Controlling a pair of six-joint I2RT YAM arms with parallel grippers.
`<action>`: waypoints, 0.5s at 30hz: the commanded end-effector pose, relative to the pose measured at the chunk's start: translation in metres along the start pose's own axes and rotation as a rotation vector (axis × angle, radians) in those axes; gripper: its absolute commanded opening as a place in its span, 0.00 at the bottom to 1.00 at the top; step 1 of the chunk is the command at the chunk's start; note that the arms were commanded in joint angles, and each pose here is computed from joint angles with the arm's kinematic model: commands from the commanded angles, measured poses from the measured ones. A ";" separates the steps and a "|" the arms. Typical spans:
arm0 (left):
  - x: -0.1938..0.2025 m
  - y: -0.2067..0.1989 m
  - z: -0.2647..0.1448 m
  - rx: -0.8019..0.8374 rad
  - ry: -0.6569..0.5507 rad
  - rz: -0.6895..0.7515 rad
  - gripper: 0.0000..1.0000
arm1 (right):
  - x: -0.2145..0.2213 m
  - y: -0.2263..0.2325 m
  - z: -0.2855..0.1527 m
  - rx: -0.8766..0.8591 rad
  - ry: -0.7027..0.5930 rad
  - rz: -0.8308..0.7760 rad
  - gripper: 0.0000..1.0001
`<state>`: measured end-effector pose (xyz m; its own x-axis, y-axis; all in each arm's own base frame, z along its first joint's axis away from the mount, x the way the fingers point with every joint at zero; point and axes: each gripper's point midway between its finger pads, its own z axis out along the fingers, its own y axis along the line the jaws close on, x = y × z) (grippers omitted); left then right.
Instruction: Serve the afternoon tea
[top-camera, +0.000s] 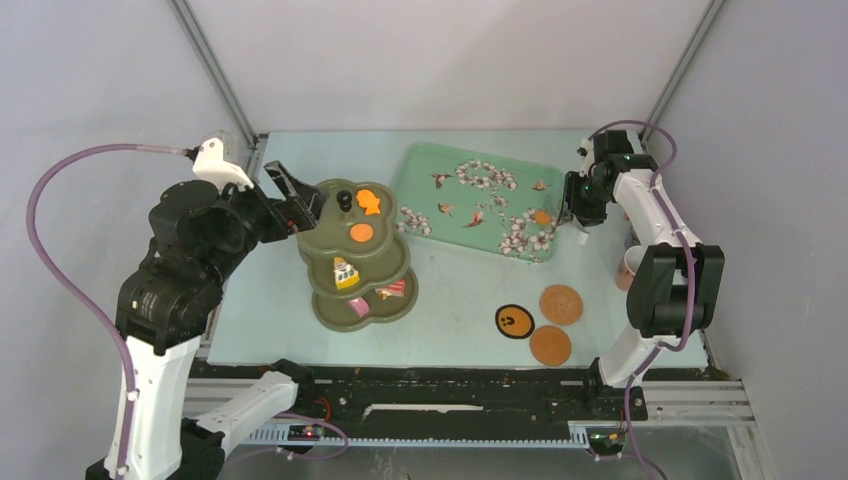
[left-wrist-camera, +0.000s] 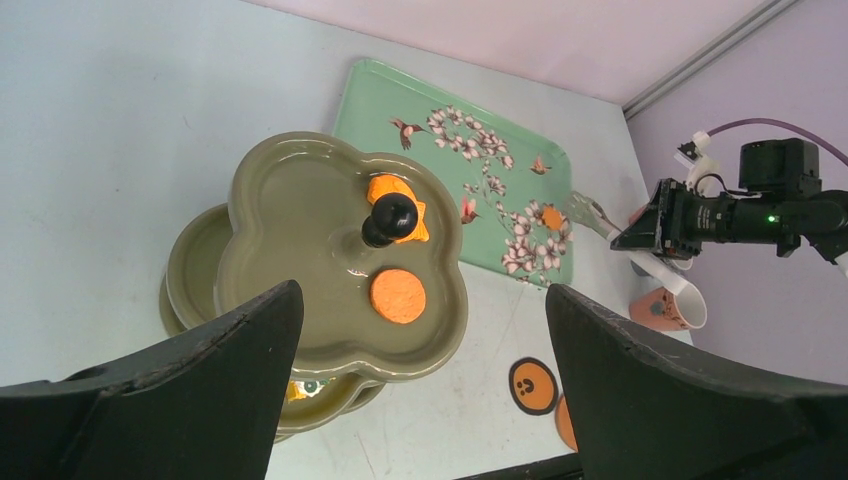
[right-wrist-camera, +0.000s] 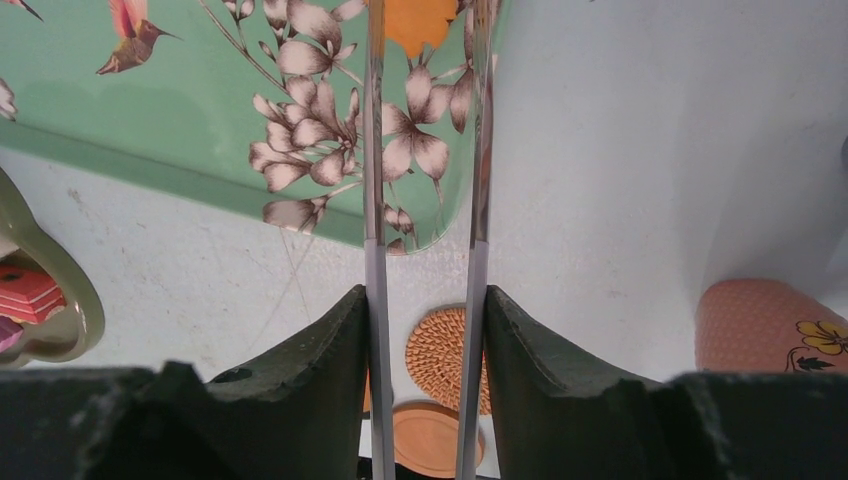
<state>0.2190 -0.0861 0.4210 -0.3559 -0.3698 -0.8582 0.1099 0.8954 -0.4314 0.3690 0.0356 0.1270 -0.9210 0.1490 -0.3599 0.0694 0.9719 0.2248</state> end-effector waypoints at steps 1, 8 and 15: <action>-0.016 -0.006 -0.008 0.024 -0.047 0.022 0.98 | -0.008 0.004 -0.003 -0.015 -0.035 -0.026 0.45; -0.016 -0.005 -0.007 0.019 -0.045 0.027 0.98 | -0.004 0.009 0.003 -0.026 -0.016 -0.037 0.46; -0.015 -0.004 -0.006 0.018 -0.041 0.030 0.98 | -0.002 0.016 0.008 -0.031 -0.006 -0.060 0.47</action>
<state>0.2209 -0.0844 0.4200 -0.3554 -0.3635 -0.8611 0.1041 0.9002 -0.4229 0.3682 0.0465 0.1247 -0.9255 0.1203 -0.3590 0.0391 0.9735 0.2254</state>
